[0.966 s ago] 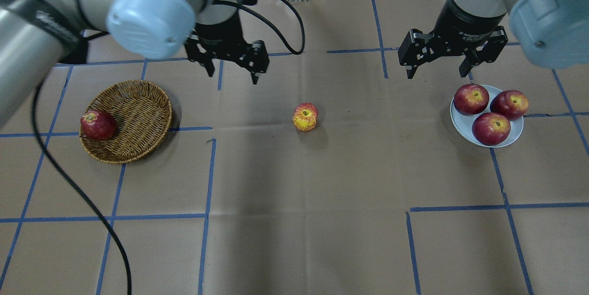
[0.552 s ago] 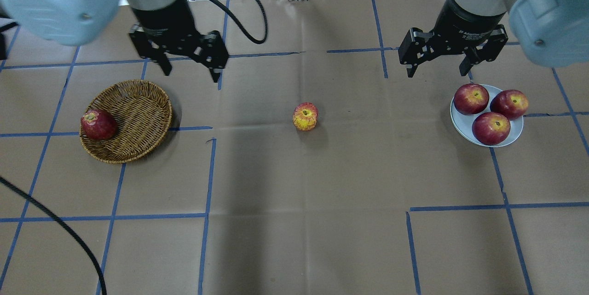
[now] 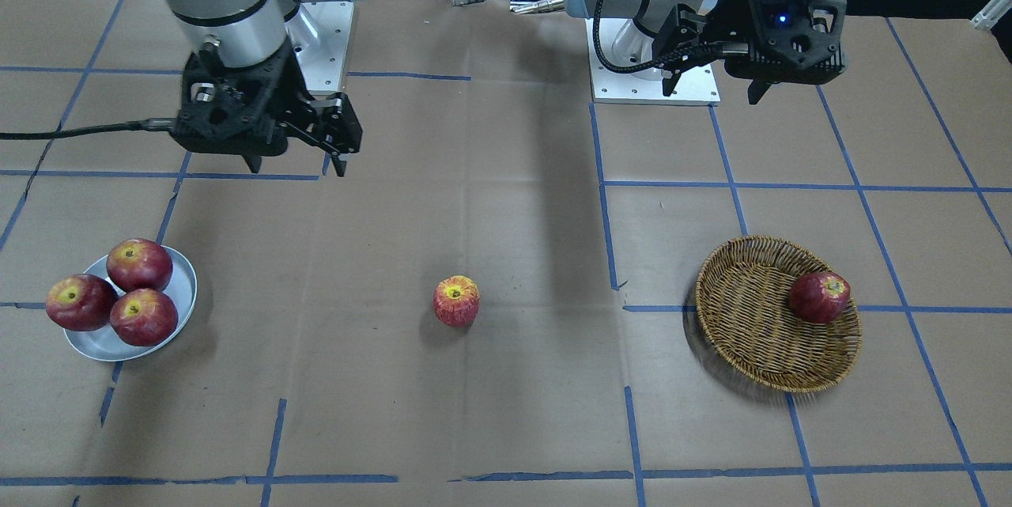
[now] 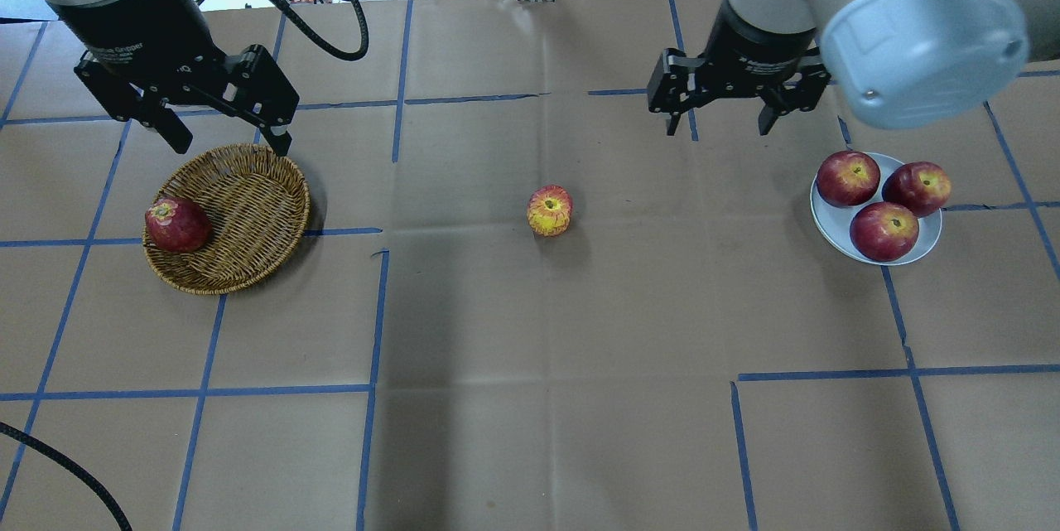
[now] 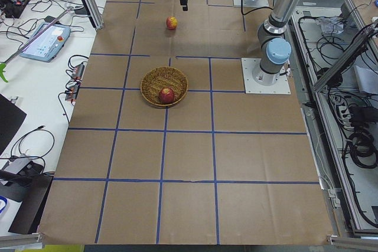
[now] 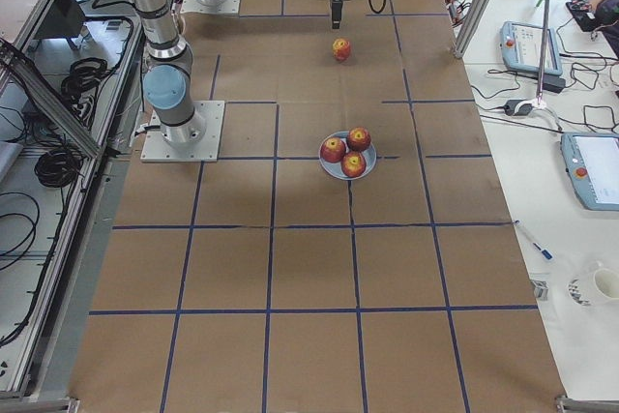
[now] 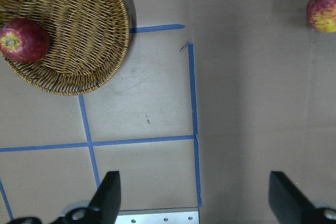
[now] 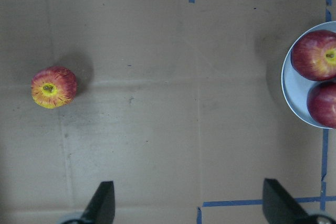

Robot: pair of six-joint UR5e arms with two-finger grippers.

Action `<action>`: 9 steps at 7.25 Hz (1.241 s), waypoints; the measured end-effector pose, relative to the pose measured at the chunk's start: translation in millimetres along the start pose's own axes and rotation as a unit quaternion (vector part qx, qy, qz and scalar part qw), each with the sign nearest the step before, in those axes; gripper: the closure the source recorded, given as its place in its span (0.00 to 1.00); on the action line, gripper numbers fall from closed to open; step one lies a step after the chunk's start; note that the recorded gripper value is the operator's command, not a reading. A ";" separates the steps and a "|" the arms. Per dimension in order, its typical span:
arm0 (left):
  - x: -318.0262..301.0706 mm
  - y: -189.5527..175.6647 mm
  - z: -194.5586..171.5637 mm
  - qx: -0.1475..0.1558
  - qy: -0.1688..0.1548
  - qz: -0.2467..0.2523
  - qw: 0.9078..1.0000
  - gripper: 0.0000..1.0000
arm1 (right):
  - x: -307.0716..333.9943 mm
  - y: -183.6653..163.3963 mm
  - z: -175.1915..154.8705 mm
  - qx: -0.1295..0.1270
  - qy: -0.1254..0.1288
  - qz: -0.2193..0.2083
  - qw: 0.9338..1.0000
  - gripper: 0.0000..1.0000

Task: Transfer apple from basket to plate
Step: 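Reach the right gripper down to the apple at the table center and grasp it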

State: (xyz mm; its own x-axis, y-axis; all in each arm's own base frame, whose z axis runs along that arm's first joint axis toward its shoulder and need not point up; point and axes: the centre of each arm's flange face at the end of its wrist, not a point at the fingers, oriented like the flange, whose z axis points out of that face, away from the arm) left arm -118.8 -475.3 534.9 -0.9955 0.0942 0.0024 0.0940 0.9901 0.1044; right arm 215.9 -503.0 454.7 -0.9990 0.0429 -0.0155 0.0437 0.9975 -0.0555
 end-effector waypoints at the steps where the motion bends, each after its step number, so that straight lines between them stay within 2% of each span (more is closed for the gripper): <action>1: 4.2 1.0 0.0 0.000 -0.001 0.004 1.000 0.01 | -37.4 -4.2 18.9 0.005 -0.002 0.005 1.000 0.00; 3: 12.0 1.1 1.3 -0.001 -0.002 0.013 1.000 0.01 | -93.3 -13.7 68.6 0.011 -0.005 0.020 1.000 0.00; 5: 27.6 1.6 4.0 -0.003 -0.029 0.034 0.999 0.01 | -134.7 -16.9 123.5 0.014 -0.006 0.027 1.000 0.00; 7: 32.4 -1.6 7.9 -0.006 -0.044 0.042 0.998 0.01 | -153.4 -16.1 184.4 0.020 -0.003 0.020 1.000 0.00; 9: 32.8 -2.2 6.9 -0.002 -0.047 0.042 0.998 0.01 | -146.9 -12.8 223.7 0.039 0.003 0.017 0.999 0.00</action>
State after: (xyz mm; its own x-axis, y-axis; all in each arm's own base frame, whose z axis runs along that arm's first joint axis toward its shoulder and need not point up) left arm -151.6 -473.6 527.8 -0.9791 0.1866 -0.0815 0.1770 0.9779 0.1114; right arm 365.0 -534.6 234.3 -0.9970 0.0770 -0.0119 0.0779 0.9880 -0.1332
